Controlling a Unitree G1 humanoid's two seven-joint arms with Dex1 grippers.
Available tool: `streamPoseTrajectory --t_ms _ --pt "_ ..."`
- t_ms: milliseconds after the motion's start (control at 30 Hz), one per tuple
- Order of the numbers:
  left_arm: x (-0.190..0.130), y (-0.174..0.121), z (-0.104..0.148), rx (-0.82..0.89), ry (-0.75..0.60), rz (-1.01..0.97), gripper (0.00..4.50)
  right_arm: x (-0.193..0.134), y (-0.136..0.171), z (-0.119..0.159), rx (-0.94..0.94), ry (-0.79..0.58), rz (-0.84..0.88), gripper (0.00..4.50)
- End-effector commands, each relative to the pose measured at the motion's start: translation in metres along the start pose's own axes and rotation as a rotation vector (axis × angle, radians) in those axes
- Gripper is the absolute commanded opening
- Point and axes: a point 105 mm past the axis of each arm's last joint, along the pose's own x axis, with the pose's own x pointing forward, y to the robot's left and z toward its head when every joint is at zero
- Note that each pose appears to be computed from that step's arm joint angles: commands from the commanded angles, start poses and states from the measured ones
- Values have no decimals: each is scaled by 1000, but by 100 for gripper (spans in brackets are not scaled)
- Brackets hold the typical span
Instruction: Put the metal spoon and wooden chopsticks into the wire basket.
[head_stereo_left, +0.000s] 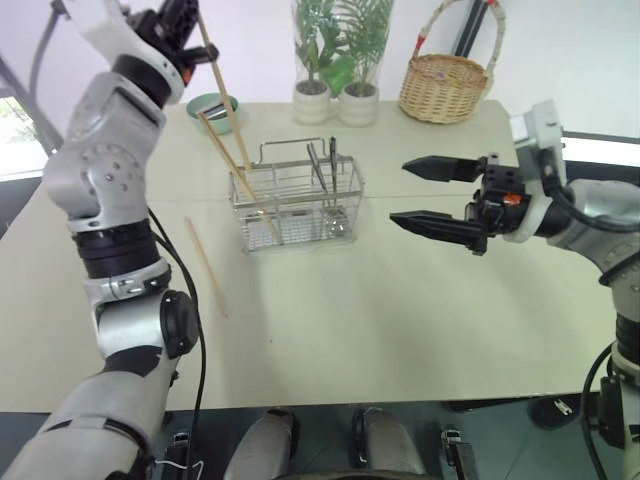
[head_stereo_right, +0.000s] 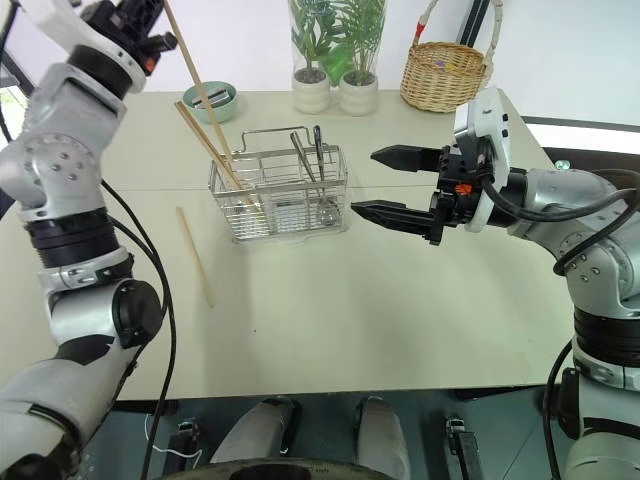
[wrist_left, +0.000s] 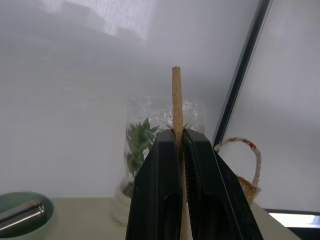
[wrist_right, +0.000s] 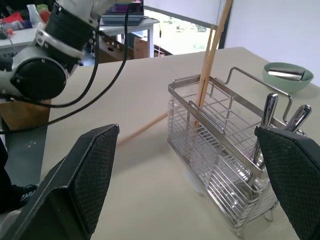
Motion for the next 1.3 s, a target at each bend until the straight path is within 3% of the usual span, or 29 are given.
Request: streamPoseTrajectory --t_ms 33,400,533,633,700,733,867,1033,1200,1300 --pt "-1 -11 -9 32 -20 -38 6 -6 1 13 -41 -39 -18 450" --pt "-18 -16 -76 83 63 -45 6 -6 -2 15 -40 -46 -35 450" --pt "-23 -17 -83 54 70 -41 152 -6 -5 14 -36 -51 -41 450" --pt "-25 -17 -78 46 57 -38 315 -5 -6 13 -34 -53 -42 450" --pt "-26 -17 -69 41 46 -34 420 -5 -8 13 -32 -53 -41 450" --pt "-27 -17 -64 40 40 -35 448 -5 -8 12 -31 -54 -41 450" --pt "-30 -19 -30 43 4 -56 448 -3 -10 14 -39 -57 -35 450" --pt "-29 -25 38 70 -100 -94 448 -2 -7 14 -54 -54 -14 450" --pt "-38 19 126 27 -287 116 448 0 -7 13 -51 -54 -8 450" --pt "-48 59 138 79 -262 349 448 1 -7 12 -53 -50 1 450"
